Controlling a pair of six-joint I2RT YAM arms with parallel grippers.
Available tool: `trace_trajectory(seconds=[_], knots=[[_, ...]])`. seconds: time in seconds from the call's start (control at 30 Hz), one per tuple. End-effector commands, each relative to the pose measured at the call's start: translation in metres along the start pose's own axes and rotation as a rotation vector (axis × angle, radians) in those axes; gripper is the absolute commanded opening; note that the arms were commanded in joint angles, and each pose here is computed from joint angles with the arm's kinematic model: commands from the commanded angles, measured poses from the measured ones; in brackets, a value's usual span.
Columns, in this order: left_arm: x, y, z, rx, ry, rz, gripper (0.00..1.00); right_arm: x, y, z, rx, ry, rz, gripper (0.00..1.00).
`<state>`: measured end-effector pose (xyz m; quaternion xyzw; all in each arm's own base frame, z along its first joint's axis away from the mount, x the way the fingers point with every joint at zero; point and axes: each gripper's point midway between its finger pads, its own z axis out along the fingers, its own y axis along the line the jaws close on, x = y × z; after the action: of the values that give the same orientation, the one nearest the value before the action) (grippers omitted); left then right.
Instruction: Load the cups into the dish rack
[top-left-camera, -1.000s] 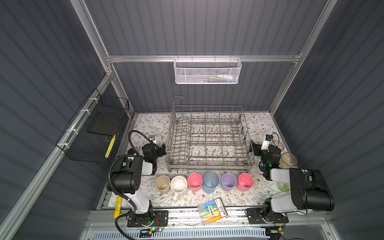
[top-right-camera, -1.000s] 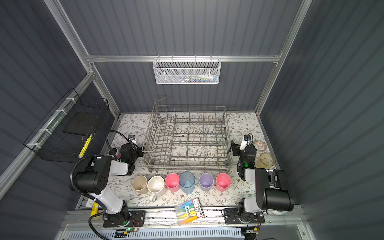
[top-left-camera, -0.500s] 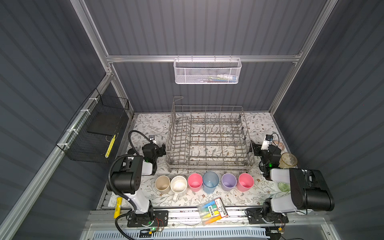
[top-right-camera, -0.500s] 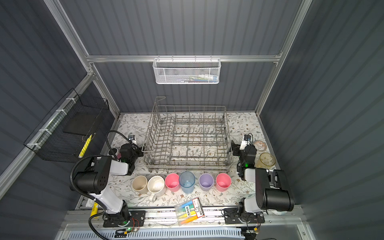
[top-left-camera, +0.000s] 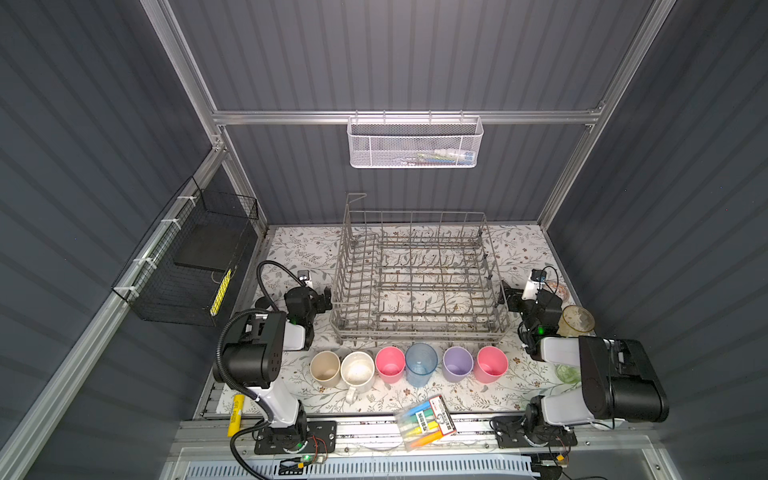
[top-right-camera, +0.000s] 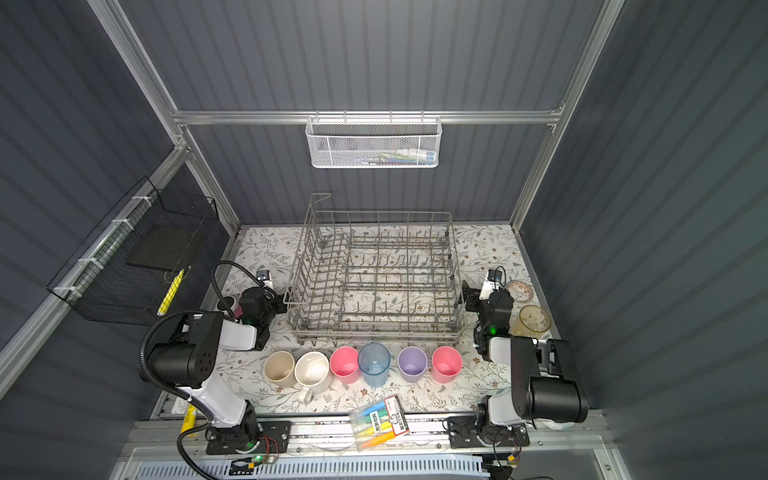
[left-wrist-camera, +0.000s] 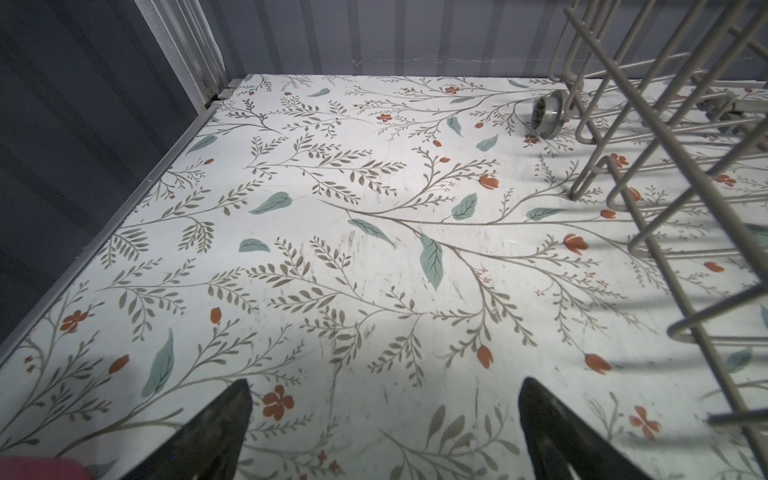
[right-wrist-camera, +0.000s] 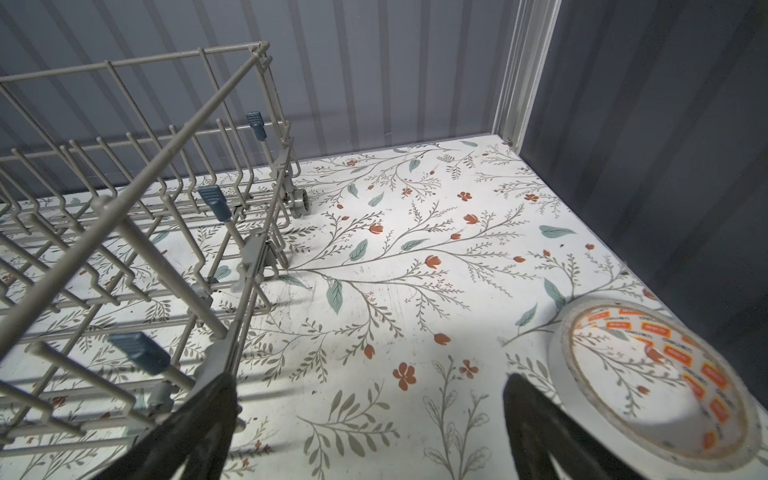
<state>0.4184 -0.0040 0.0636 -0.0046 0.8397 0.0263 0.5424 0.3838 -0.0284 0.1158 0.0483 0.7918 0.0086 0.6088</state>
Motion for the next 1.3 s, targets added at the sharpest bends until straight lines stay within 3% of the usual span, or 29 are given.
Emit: trace_trajectory(seconds=[0.0, 0.5, 0.93, 1.13, 1.27], knots=[[0.001, -0.004, 0.0, 0.014, -0.006, 0.024, 1.0, -0.004, 0.01, 0.001, -0.04, -0.012, -0.016, 0.99], [-0.037, 0.011, -0.012, -0.071, 0.02, -0.001, 1.0, -0.055, 0.005, -0.004, 0.042, 0.077, 0.055, 0.99], [-0.111, 0.01, -0.041, -0.085, -0.004, -0.073, 0.99, -0.127, -0.01, -0.044, 0.198, 0.206, 0.165, 0.99], [-0.131, -0.004, -0.051, -0.005, -0.055, -0.136, 0.99, -0.118, -0.045, -0.061, 0.287, 0.355, 0.317, 0.89], [-0.138, -0.01, -0.049, 0.031, -0.047, -0.16, 0.99, -0.101, -0.052, -0.066, 0.268, 0.455, 0.397, 0.8]])
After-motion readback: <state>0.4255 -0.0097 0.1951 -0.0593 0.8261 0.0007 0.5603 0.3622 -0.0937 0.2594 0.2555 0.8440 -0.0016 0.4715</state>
